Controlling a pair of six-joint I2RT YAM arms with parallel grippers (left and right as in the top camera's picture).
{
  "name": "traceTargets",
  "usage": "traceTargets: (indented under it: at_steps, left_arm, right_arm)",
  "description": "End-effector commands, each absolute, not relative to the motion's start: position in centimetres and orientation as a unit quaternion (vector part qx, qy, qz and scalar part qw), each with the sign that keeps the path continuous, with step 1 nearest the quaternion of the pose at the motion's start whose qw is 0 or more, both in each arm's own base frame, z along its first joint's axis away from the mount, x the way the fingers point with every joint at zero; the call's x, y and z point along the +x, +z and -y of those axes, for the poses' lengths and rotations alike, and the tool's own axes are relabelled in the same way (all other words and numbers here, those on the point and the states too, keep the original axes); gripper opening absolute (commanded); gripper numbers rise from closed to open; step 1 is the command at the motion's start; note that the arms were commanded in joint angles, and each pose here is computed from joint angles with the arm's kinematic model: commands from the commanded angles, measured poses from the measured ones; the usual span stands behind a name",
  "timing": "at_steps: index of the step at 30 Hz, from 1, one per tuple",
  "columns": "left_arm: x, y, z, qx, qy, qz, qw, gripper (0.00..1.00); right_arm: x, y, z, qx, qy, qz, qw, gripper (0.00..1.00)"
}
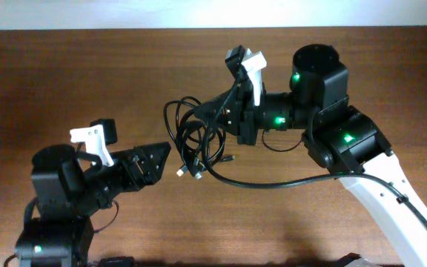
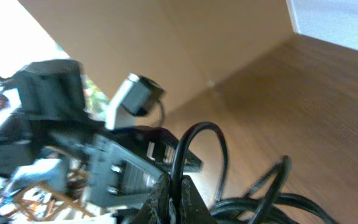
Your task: Untangle cables
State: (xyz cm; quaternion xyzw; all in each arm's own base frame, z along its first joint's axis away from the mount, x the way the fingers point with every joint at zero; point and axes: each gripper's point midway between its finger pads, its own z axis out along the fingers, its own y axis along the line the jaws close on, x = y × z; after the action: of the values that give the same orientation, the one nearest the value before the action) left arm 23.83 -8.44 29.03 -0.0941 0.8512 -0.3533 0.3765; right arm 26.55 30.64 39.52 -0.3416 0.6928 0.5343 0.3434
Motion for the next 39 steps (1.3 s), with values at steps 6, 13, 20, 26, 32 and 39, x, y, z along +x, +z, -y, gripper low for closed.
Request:
traceTargets:
  at_steps: [6, 13, 20, 26, 32, 39]
  left_arm:
    - [25.0, 28.0, 9.9, -0.113, -0.407, -0.852, 0.310, 0.99]
    - [25.2, 28.1, 9.9, -0.110, -0.407, -0.850, 0.315, 0.99]
    - [25.3, 28.1, 9.8, -0.106, -0.403, -0.851, 0.318, 0.99]
    - [25.3, 28.0, 9.7, -0.099, -0.399, -0.853, 0.322, 0.99]
    - [25.7, 27.5, 9.4, -0.107, -0.387, -0.858, 0.321, 0.99]
    - [26.0, 24.9, 9.4, -0.112, -0.377, -0.878, 0.273, 0.99]
  right_arm:
    - [28.3, 39.6, -30.7, -0.338, 0.500, -0.700, 0.381, 0.04]
    - [27.9, 38.7, -32.8, -0.353, 0.511, -0.693, 0.366, 0.04]
    - [25.5, 41.7, -35.6, -0.371, 0.551, -0.644, 0.381, 0.04]
    - [25.1, 44.4, -36.0, -0.390, 0.561, -0.593, 0.426, 0.04]
    - [26.0, 47.7, -35.7, -0.382, 0.551, -0.547, 0.501, 0.04]
    - [31.2, 48.9, -31.3, -0.315, 0.511, -0.570, 0.561, 0.04]
